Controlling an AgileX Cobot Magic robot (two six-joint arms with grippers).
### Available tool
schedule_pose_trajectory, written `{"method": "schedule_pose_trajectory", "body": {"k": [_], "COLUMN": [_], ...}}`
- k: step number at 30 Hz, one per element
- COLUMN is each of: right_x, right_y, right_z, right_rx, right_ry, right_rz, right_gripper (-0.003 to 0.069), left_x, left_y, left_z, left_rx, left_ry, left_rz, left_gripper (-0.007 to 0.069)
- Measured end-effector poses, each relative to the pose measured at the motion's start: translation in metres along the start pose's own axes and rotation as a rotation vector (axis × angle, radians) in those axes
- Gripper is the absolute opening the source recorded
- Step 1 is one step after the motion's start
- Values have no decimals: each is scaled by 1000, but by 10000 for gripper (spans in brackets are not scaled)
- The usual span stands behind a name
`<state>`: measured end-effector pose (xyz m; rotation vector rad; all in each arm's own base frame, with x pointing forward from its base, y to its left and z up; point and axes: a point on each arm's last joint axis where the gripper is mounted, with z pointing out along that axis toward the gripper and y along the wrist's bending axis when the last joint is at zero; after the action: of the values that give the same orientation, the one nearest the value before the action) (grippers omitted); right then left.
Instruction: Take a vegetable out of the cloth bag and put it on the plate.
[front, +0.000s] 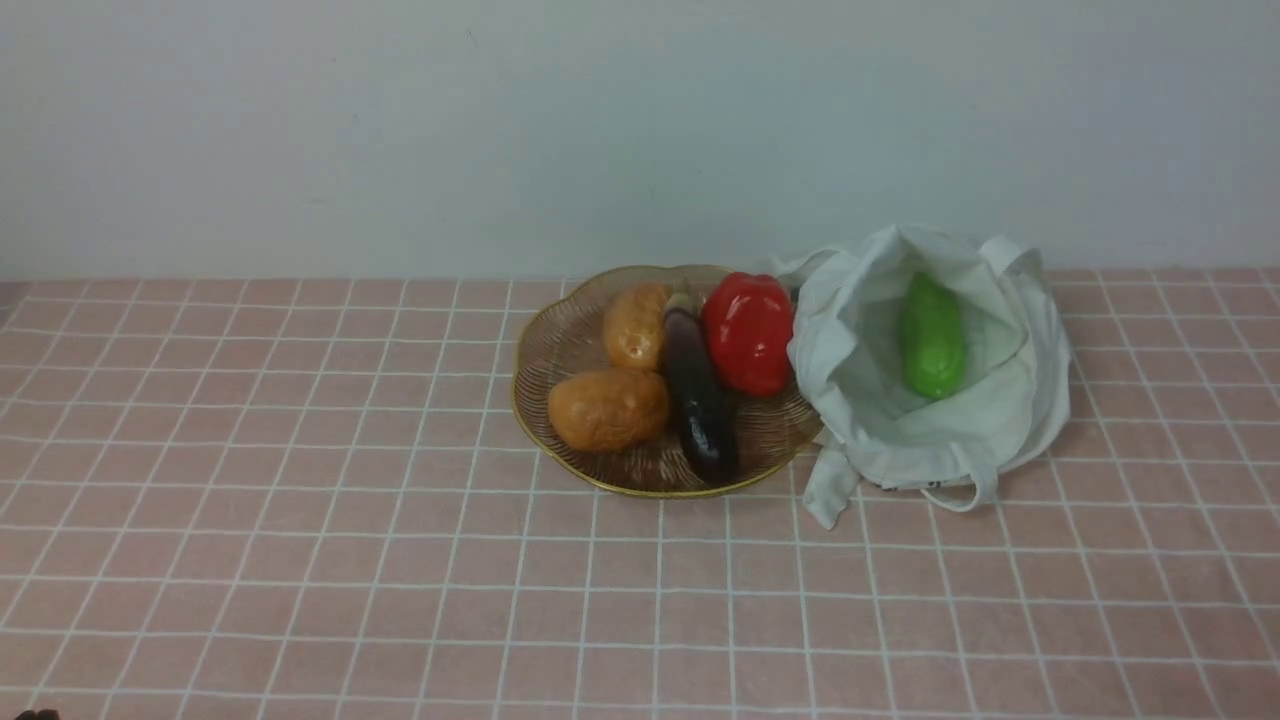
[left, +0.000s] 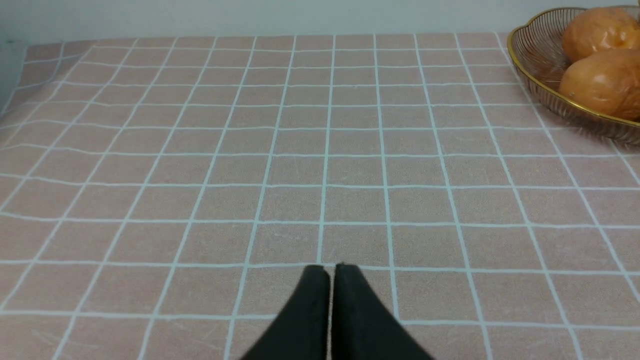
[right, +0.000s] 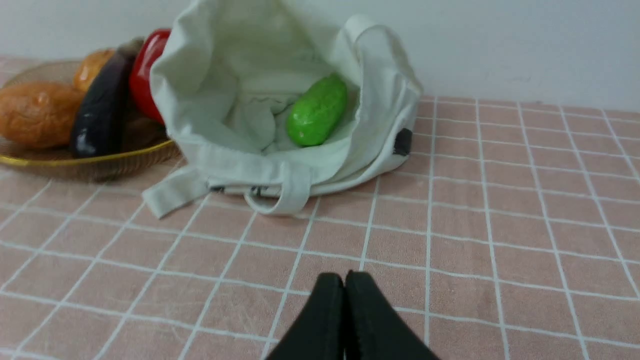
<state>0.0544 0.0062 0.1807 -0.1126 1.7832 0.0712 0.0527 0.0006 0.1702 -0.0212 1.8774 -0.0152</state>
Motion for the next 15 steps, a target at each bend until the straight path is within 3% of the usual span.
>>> {"method": "schedule_pose_trajectory", "body": {"k": [15], "right_x": [0], "right_y": [-2], "right_z": [0], "right_rx": [38], "right_ry": [-7], "right_rz": [22], "right_gripper": [-15], "left_x": [0], "left_y": [0], "left_z": [0], "left_rx": [0], "left_ry": [0], "left_rz": [0], "left_gripper": [-5]}}
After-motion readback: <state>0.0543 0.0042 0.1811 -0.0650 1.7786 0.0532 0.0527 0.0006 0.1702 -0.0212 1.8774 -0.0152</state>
